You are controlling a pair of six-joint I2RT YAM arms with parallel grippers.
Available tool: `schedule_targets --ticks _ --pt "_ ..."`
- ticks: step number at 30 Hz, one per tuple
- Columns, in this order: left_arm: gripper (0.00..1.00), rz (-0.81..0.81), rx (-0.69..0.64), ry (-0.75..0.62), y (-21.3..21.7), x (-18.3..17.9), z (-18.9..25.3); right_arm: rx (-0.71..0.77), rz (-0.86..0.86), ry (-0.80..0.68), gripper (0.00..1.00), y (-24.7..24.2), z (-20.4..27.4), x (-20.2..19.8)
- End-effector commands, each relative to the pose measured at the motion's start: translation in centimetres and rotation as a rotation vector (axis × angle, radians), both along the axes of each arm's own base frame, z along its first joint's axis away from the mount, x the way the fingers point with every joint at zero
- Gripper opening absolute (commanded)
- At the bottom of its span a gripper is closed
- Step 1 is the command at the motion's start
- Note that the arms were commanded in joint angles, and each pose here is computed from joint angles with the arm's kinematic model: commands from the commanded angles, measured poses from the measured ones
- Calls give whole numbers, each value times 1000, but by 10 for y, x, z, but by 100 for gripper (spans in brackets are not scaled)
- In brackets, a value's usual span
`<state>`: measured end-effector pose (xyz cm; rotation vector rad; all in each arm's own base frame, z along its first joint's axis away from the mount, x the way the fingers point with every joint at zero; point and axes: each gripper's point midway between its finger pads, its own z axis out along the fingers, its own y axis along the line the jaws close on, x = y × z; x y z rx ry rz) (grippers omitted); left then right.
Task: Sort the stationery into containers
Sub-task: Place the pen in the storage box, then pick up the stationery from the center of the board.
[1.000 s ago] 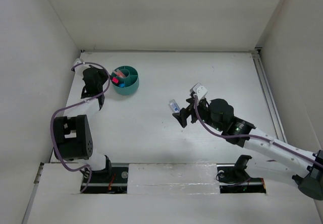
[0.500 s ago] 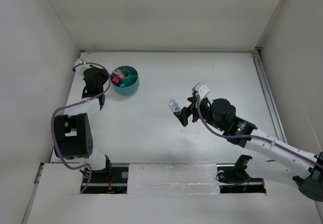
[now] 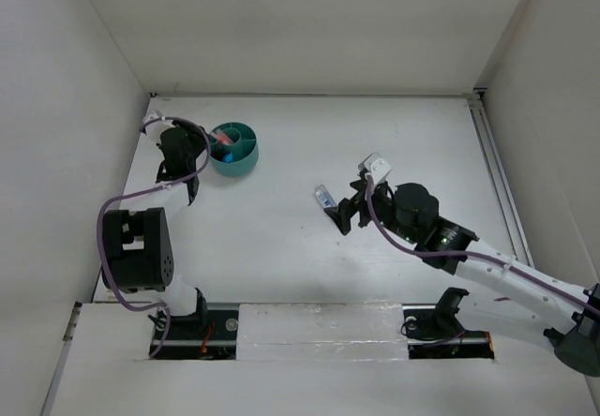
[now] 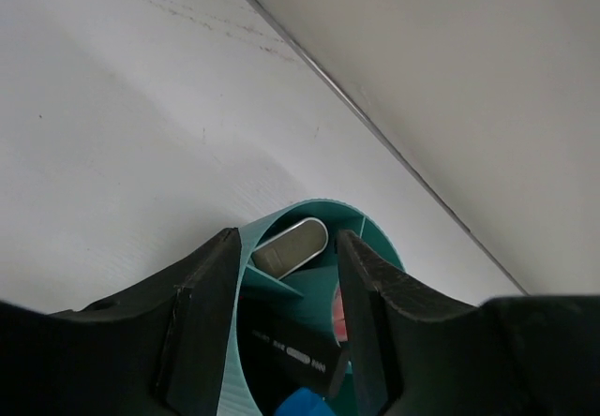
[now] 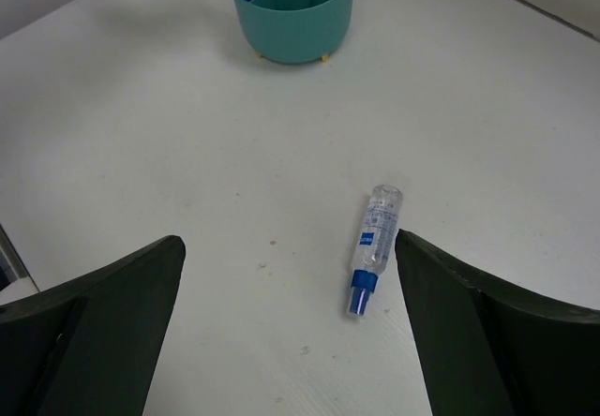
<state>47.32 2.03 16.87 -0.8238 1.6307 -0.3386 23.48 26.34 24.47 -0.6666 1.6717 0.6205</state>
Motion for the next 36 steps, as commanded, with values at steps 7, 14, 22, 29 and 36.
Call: schedule_targets --ticks 7,14,22,29,36 --pt "100 49 -26 -133 5 -36 46 -9 -30 -5 100 1 -9 15" --pt "100 169 -113 -93 17 -88 63 -23 -69 41 100 6 -28 28" --pt "100 136 -158 71 5 -139 91 -23 -283 58 100 -14 -25 55" --pt "100 -9 -156 125 -12 -177 112 -46 -385 76 100 -25 -12 66" --pt "100 -58 31 120 -7 -203 110 -160 -375 113 100 -22 -18 75"
